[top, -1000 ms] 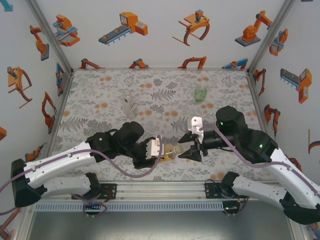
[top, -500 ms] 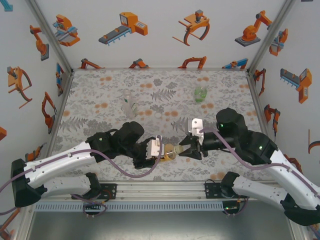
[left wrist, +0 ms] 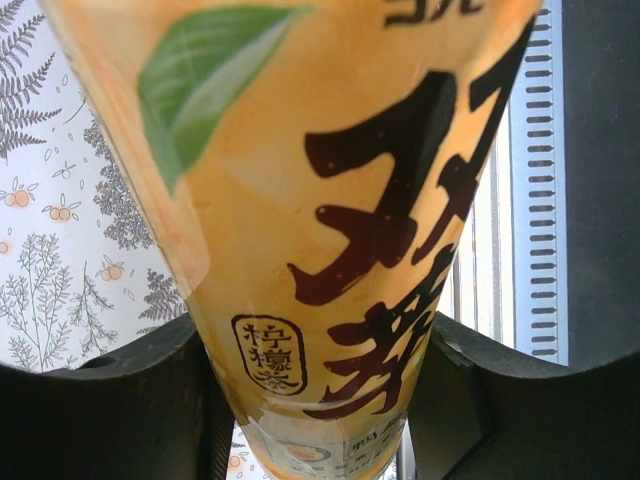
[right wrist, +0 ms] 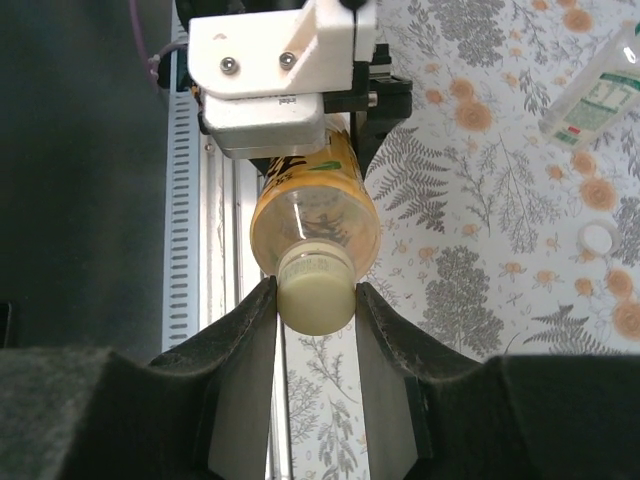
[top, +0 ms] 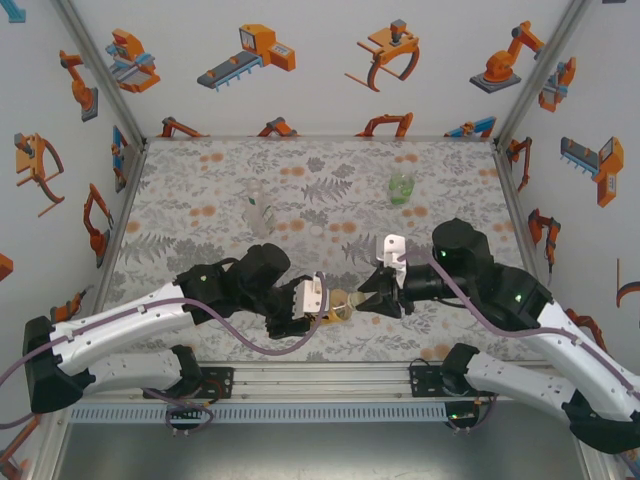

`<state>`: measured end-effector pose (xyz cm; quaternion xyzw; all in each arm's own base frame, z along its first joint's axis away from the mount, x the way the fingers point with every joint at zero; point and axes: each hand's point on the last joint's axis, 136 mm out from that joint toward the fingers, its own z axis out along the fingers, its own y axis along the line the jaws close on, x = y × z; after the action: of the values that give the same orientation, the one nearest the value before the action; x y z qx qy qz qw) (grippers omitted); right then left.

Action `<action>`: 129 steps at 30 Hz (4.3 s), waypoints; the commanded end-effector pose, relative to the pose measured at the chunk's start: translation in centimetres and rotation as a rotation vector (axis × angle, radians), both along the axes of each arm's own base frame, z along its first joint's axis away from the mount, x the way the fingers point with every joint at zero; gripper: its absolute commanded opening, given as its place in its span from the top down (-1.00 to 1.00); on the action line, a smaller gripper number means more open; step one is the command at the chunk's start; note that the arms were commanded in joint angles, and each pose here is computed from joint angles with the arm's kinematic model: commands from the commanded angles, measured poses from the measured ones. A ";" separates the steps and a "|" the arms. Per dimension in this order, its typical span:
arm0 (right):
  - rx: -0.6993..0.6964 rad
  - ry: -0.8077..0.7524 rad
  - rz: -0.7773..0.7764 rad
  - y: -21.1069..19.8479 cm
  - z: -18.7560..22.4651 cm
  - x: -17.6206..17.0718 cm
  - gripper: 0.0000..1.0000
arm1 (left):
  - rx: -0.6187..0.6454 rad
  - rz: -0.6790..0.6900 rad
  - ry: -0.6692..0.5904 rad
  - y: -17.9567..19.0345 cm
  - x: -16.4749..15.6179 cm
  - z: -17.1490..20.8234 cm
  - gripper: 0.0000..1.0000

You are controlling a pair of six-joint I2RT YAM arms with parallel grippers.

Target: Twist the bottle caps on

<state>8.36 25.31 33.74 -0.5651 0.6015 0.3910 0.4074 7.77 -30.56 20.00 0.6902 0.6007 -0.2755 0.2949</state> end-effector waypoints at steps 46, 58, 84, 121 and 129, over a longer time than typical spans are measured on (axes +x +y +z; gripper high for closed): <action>0.090 0.667 -0.703 -2.2 0.8 6.3 -0.08 | -0.039 0.016 -0.066 -1.7 1.4 0.7 1.00; 0.006 0.070 -0.169 -1.2 3.4 1.4 -0.05 | -0.042 0.003 -0.060 -1.2 0.9 0.7 1.00; -0.003 -0.173 0.026 0.0 0.5 0.6 0.03 | -0.043 0.015 -0.051 -1.3 1.0 0.7 1.00; 0.055 0.530 -0.514 0.1 -1.4 5.5 0.82 | -0.055 0.072 -0.102 -0.9 2.0 1.4 1.00; 0.083 1.206 -0.864 0.2 -4.3 6.3 0.88 | -0.056 0.071 -0.099 -0.9 1.9 1.3 1.00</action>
<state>14.09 25.47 29.78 -0.1255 0.8621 0.4364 0.2251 10.21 -29.79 18.42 0.6738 0.6379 -0.2094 0.3087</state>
